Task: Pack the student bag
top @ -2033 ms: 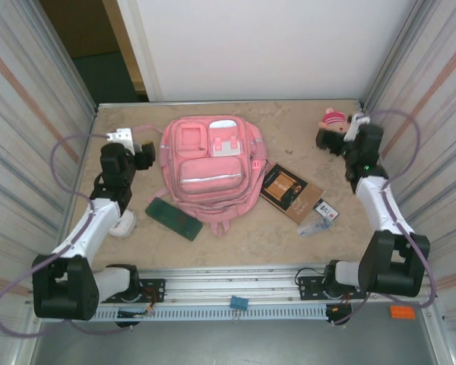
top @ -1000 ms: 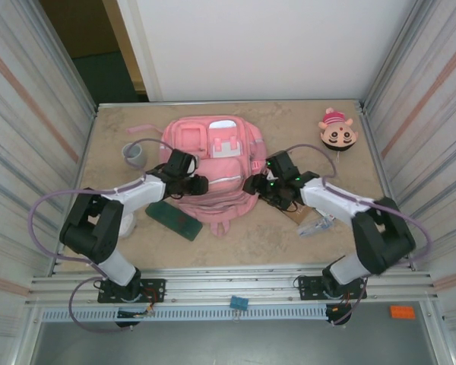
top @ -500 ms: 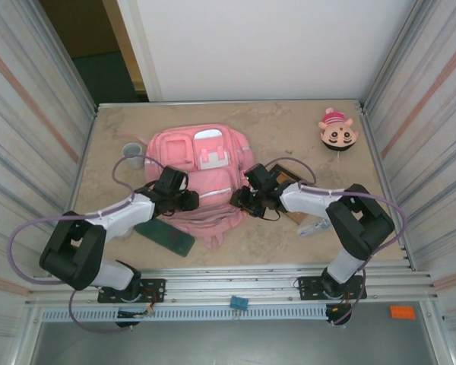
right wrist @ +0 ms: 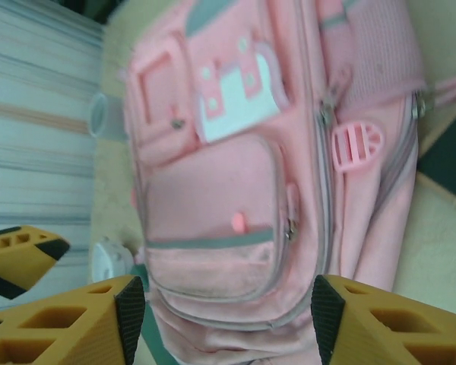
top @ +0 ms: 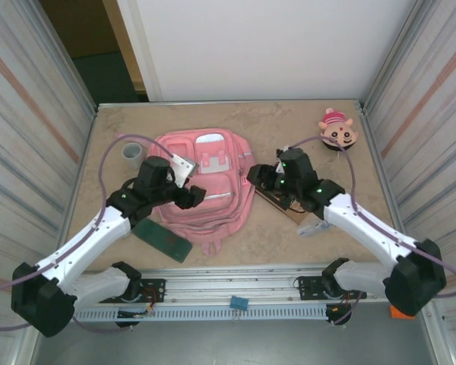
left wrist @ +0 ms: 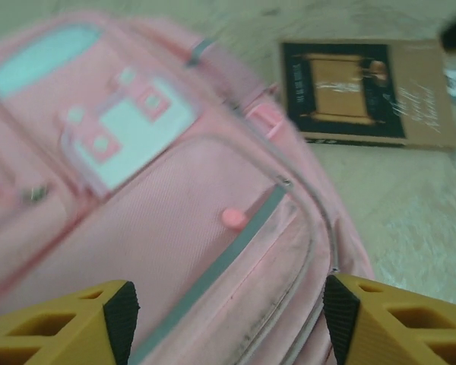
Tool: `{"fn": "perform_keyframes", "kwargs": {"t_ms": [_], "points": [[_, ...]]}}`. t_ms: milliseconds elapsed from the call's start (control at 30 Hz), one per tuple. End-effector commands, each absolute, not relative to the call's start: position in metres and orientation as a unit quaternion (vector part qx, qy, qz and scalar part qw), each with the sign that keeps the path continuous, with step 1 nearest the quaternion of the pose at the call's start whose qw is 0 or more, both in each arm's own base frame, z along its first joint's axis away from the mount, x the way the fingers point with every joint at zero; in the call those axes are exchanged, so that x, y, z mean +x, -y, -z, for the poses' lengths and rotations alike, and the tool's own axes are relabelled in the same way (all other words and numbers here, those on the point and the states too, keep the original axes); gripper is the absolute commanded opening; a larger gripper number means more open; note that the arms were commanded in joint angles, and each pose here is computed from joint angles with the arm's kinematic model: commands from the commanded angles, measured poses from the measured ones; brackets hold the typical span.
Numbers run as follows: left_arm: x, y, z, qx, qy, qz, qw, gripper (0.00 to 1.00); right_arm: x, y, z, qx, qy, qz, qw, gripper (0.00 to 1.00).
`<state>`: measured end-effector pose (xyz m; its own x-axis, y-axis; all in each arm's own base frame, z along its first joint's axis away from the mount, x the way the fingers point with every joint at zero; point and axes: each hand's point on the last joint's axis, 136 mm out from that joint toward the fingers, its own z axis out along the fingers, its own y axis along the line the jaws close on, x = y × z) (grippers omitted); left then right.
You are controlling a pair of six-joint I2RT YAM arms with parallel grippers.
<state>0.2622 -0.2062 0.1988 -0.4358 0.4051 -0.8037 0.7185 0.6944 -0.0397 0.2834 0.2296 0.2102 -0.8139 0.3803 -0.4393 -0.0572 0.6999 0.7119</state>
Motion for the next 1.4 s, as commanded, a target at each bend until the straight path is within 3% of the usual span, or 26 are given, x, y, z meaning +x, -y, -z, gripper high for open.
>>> {"fn": "perform_keyframes", "kwargs": {"t_ms": [0, 233, 500, 867, 933, 1000, 1067, 1167, 1367], "points": [[0.237, 0.227, -0.185, 0.531, -0.72, 0.181, 0.409, 0.71, 0.278, -0.219, -0.216, 0.039, -0.877, -0.347, 0.329, 0.61], [0.252, 0.239, -0.138, 0.617, -0.69, 0.129, 0.355, 0.74, 0.273, -0.214, -0.219, 0.035, -0.858, -0.359, 0.366, 0.63], [0.269, 0.246, -0.108, 0.643, -0.679, 0.11, 0.337, 0.9, 0.27, -0.22, -0.221, 0.014, -0.849, -0.367, 0.378, 0.63], [0.273, 0.24, -0.078, 0.66, -0.681, 0.075, 0.309, 0.89, 0.273, -0.223, -0.222, -0.008, -0.85, -0.359, 0.386, 0.63], [0.279, 0.236, -0.07, 0.655, -0.687, 0.051, 0.31, 0.82, 0.273, -0.222, -0.219, -0.009, -0.85, -0.357, 0.386, 0.64], [0.284, 0.233, -0.064, 0.653, -0.69, 0.027, 0.312, 0.67, 0.274, -0.222, -0.216, -0.01, -0.852, -0.354, 0.385, 0.64], [0.287, 0.235, -0.065, 0.65, -0.687, 0.014, 0.324, 0.45, 0.275, -0.22, -0.214, -0.011, -0.855, -0.348, 0.385, 0.66], [0.281, 0.243, -0.096, 0.641, -0.687, 0.055, 0.339, 0.03, 0.277, -0.218, -0.214, -0.047, -0.855, -0.323, 0.404, 0.69], [0.267, 0.252, -0.179, 0.632, -0.636, 0.179, 0.404, 0.0, 0.293, -0.199, -0.199, -0.132, -0.861, -0.294, 0.393, 0.67]]}}
